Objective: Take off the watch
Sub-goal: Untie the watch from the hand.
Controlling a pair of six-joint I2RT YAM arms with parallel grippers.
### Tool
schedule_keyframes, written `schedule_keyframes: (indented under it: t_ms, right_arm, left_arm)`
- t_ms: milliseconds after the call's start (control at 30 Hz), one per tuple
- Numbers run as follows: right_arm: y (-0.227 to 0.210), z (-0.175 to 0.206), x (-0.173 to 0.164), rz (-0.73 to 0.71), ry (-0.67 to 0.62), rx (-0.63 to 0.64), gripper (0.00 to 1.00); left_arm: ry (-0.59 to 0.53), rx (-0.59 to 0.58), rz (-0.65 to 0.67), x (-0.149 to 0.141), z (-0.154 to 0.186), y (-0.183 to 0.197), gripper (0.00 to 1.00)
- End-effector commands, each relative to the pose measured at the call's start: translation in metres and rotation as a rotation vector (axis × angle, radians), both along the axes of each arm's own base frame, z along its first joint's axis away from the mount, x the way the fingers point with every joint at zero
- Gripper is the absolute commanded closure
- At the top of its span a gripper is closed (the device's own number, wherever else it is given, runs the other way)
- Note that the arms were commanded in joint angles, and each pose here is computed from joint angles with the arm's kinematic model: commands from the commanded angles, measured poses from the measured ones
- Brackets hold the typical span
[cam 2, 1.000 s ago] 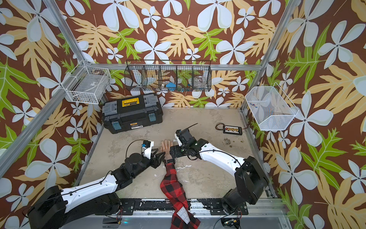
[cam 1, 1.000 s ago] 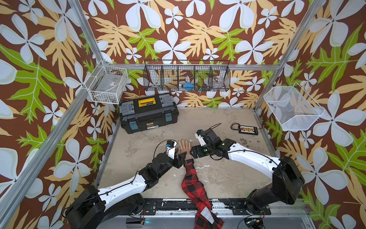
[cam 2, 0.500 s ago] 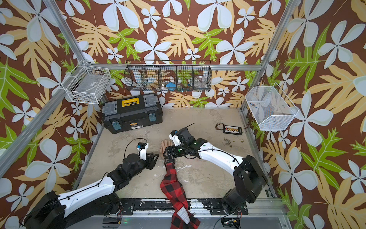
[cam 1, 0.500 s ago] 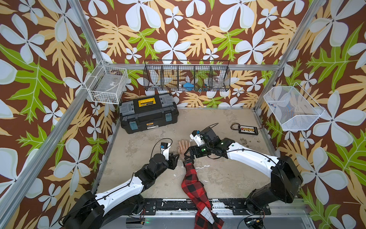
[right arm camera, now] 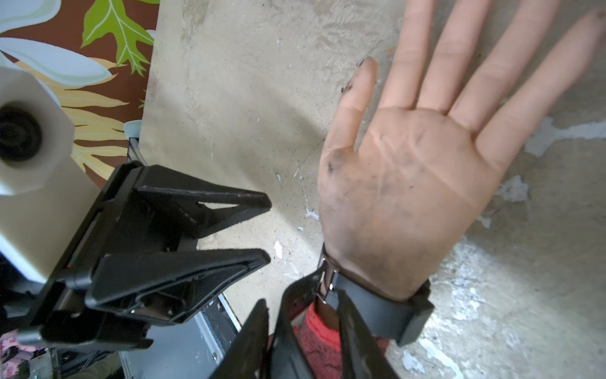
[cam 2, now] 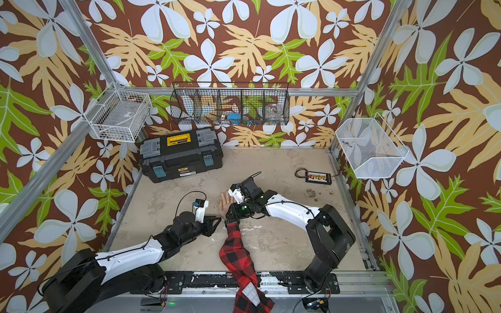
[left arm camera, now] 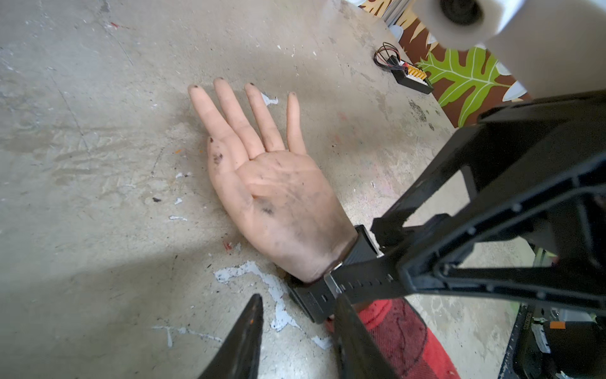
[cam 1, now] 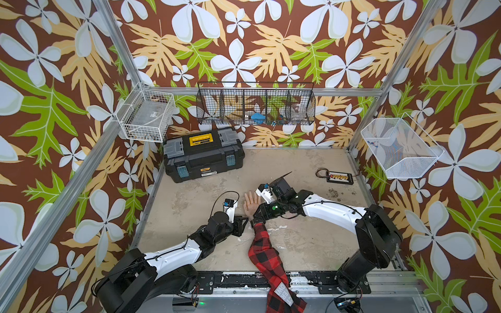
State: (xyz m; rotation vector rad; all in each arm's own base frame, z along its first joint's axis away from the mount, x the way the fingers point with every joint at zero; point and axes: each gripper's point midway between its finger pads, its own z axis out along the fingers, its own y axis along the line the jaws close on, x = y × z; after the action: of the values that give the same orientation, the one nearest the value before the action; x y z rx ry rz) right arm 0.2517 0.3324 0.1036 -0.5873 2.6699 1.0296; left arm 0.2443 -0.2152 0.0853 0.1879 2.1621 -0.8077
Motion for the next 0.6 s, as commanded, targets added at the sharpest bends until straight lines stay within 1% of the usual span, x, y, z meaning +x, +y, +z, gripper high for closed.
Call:
schedule_keyframes:
  t_ms: [0, 167, 567]
  right_arm:
    - [-0.004, -0.006, 0.005, -0.01, -0.029, -0.038, 0.75]
    - [-0.004, -0.011, 0.005, -0.008, -0.027, -0.047, 1.0]
    - [-0.007, -0.024, 0.003, 0.001, -0.015, -0.063, 1.0]
  left_arm:
    - [-0.005, -0.022, -0.025, 0.001, 0.002, -0.006, 0.64]
    - [0.031, -0.013, -0.044, 0.0, -0.009, -0.011, 0.68]
    - [0.096, 0.006, -0.079, 0.0, -0.032, -0.021, 0.72]
